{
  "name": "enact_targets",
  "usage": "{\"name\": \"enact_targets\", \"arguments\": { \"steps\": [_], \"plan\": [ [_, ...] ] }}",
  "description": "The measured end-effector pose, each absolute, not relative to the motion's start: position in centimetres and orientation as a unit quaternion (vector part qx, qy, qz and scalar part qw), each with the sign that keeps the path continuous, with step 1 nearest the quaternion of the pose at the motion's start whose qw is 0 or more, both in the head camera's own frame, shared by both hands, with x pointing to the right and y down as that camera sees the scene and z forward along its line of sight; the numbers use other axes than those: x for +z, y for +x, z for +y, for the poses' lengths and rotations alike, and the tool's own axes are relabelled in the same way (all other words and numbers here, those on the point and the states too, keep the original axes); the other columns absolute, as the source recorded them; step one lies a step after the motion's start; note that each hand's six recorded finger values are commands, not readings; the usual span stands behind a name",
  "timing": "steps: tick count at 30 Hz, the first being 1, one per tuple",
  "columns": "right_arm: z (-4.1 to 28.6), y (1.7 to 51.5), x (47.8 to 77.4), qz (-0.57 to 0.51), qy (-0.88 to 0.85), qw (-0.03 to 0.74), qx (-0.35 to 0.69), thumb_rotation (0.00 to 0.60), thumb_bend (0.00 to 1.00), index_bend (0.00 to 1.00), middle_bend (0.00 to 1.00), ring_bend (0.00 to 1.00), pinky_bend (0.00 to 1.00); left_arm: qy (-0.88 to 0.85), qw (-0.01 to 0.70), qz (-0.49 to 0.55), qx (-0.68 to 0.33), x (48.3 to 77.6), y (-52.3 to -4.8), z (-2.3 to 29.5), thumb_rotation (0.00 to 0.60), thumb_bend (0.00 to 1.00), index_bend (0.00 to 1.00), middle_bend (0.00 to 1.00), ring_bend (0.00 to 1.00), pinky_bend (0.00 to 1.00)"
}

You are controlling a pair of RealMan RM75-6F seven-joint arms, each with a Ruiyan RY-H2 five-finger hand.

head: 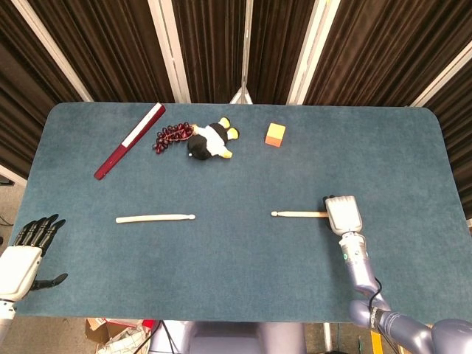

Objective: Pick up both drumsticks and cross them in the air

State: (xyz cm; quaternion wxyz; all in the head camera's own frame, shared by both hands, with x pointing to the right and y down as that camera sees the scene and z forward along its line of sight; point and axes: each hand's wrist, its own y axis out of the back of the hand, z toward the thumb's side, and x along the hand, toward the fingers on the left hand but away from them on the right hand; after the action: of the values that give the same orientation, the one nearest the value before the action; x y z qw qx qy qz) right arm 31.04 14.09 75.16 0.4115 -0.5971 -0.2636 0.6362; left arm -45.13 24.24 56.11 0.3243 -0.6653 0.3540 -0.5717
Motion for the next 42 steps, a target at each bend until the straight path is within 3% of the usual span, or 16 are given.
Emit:
{"name": "enact_targets", "arguments": {
  "steps": [16,26,29,34,37,42],
  "plan": [
    [14.3,30.9,74.0,-0.283,-0.614,0.412,0.611,0.600,0.51,0.81,0.64,0.83,0.87,-0.666,0.325,0.354,-0.571,56.1,-45.0,24.3,0.600,0.05,0.00,0.00,0.00,0.00],
    [12.8,30.0,71.1,-0.351,-0.645,0.398,0.549,0.600,0.52,0.82,0.65,0.83,0.87,-0.670,0.326,0.360,-0.562,55.6,-43.8,23.1,0.600,0.05,0.01,0.00,0.00,0.02],
    [12.5,30.0,70.1,-0.374,-0.653,0.391,0.529,0.600,0.52,0.82,0.65,0.83,0.87,-0.670,0.340,0.356,-0.556,55.3,-42.8,21.4,0.600,0.07,0.07,0.02,0.07,0.17],
    [12.1,30.4,69.0,-0.396,-0.657,0.387,0.512,0.600,0.52,0.82,0.65,0.84,0.87,-0.658,0.382,0.338,-0.554,55.3,-41.4,18.2,0.600,0.16,0.19,0.26,0.61,0.77],
    [11.9,30.4,68.7,-0.401,-0.658,0.386,0.507,0.600,0.52,0.82,0.65,0.84,0.87,-0.647,0.406,0.320,-0.560,56.1,-40.4,16.0,0.600,0.23,0.25,0.39,0.77,0.92],
    [11.8,30.5,68.2,-0.400,-0.659,0.391,0.503,0.600,0.52,0.82,0.65,0.84,0.87,-0.642,0.417,0.286,-0.577,58.8,-38.1,13.1,0.600,0.28,0.34,0.45,0.85,0.98]
  ]
}}
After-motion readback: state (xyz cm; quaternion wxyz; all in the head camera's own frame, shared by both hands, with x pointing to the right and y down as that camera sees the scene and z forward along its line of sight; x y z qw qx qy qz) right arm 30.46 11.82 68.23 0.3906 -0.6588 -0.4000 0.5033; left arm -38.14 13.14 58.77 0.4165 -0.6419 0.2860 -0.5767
